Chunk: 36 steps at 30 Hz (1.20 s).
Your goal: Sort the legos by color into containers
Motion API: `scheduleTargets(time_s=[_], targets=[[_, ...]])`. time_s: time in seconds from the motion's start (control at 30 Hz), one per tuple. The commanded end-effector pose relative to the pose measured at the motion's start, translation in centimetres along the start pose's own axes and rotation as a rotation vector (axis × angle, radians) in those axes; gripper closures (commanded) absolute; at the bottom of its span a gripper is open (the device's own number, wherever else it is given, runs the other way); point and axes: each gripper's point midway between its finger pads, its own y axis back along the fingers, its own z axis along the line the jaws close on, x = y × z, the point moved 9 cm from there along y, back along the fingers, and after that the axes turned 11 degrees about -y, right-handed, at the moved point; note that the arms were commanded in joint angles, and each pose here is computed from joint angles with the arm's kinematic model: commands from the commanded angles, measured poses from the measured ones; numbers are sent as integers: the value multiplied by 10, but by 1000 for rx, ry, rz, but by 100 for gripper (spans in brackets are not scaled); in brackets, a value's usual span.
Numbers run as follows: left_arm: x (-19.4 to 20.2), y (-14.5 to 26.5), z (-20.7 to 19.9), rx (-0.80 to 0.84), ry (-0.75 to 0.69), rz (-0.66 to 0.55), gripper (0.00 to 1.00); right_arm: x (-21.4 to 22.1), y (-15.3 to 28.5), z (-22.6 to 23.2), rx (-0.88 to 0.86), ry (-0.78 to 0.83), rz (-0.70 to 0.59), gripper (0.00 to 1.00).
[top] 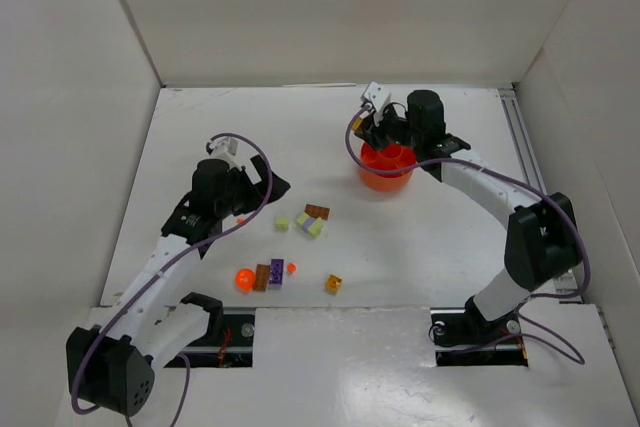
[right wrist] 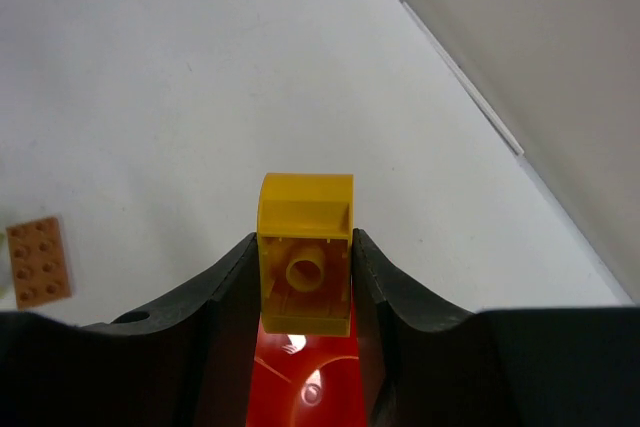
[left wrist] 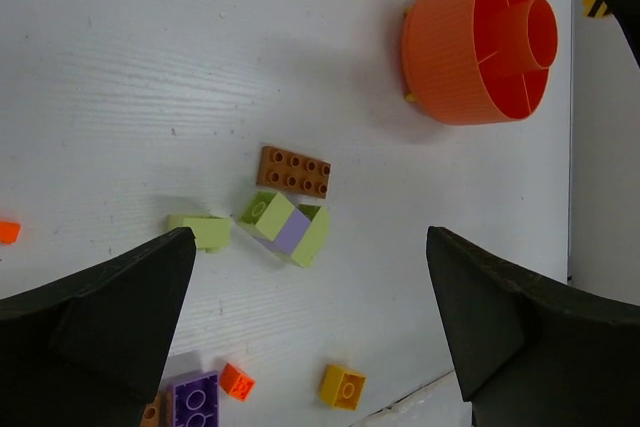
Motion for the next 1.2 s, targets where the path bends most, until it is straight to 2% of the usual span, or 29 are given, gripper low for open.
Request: scheduleTargets(time_s=[0.0, 0.23, 0.7, 0.97, 1.0, 1.17], targets=[[-6, -6, -10, 54, -70, -27, 0, -9, -9, -12, -178, 125, -92, 78], [-7, -25, -12, 8, -94, 23, 0, 16, -23, -21, -243, 120, -63, 72], [-7, -41, -22, -7, -136, 62, 0, 41, -25, -51, -208, 70, -24, 66], [-5, -46, -21, -21, -124, 86, 0, 49, -23, -55, -224, 53, -19, 54], [-3, -46, -21, -28, -129, 93, 0, 49, -23, -55, -224, 53, -19, 49], [-2, -46, -25, -43, -140, 103, 0, 53, -21, -56, -229, 44, -16, 43]])
